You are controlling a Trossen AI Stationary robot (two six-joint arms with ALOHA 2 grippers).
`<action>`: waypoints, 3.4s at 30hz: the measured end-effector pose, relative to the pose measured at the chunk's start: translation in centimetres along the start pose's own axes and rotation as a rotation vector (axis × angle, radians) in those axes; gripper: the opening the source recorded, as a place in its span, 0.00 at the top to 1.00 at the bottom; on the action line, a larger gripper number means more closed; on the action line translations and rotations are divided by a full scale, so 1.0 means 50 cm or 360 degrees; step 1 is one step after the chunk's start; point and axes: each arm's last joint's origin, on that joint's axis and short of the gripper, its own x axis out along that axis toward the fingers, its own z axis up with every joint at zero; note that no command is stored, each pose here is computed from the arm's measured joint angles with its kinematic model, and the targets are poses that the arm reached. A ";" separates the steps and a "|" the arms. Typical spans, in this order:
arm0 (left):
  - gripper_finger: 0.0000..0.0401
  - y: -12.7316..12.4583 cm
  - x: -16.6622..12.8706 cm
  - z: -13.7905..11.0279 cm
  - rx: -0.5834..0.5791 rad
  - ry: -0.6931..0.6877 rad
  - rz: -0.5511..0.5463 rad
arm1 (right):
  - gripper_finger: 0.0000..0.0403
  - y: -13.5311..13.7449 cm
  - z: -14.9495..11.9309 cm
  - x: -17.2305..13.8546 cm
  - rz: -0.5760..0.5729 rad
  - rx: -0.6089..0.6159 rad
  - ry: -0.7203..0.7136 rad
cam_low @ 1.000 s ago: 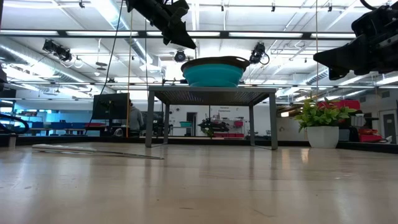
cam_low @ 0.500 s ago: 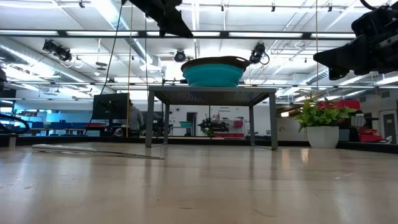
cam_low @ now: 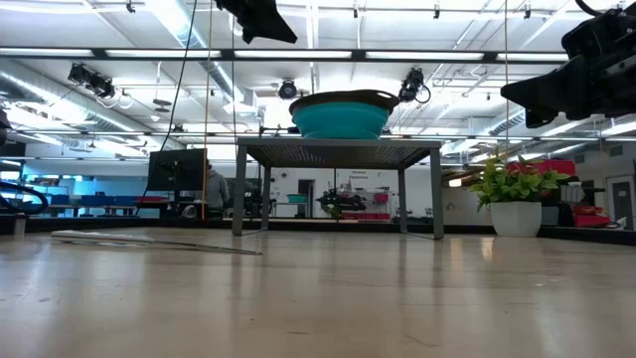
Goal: Pick & Place Fruit
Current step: Put the peach into the blue bin
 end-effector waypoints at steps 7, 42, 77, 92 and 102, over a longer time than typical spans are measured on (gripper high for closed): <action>1.00 -0.023 0.002 0.000 0.0010 0.0013 -0.0122 | 0.98 0.000 0.000 0.000 -0.0001 0.0000 0.0001; 1.00 -0.231 -0.025 0.026 0.0230 -0.0044 -0.0685 | 0.98 0.000 0.000 0.000 0.0001 0.0000 0.0000; 1.00 -0.262 -0.188 -0.065 0.0457 -0.0001 -0.0847 | 0.98 0.000 0.001 0.000 0.0001 0.0000 -0.0004; 1.00 -0.266 -0.256 -0.165 0.0388 -0.0014 -0.0969 | 0.98 0.000 0.000 0.000 -0.0001 0.0000 -0.0001; 1.00 -0.268 -0.269 -0.174 0.0377 -0.0024 -0.1024 | 0.98 0.000 0.000 0.000 0.0000 0.0000 -0.0001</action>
